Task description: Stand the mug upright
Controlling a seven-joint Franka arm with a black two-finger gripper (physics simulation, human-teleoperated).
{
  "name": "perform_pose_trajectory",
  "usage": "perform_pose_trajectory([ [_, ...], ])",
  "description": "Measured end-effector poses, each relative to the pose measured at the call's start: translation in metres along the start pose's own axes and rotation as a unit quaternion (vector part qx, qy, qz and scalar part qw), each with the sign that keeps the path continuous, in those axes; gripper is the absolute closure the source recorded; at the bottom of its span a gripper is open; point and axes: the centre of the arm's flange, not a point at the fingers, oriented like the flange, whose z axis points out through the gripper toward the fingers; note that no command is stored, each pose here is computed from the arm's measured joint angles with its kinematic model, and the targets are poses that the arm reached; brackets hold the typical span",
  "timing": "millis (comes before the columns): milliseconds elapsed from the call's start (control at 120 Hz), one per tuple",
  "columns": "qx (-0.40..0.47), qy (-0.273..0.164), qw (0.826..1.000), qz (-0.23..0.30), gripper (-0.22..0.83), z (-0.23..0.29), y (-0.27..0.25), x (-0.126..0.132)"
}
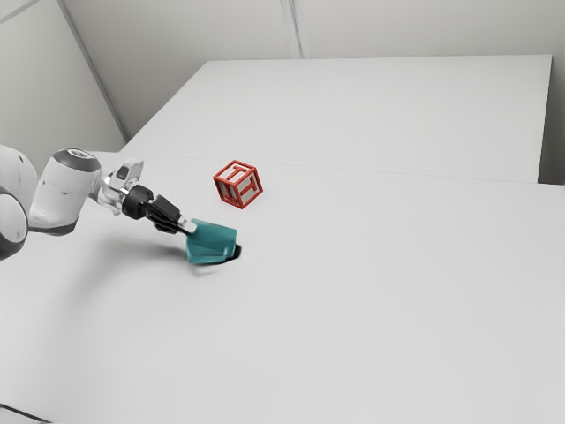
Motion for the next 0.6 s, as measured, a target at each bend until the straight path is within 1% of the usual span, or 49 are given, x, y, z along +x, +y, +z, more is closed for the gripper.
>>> perform_pose_trajectory([
  [175, -0.003, 0.002, 1.0, 0.007, 0.75, 0.0, 0.001, 0.0],
  [425, 0.006, 0.003, 1.0, 0.022, 0.78, -0.006, 0.009, 0.002],
  [500, 0.017, 0.001, 0.999, 0.032, 0.78, -0.011, 0.02, 0.005],
  [600, 0.053, -0.008, 0.997, 0.056, 0.78, -0.017, 0.048, 0.011],
])
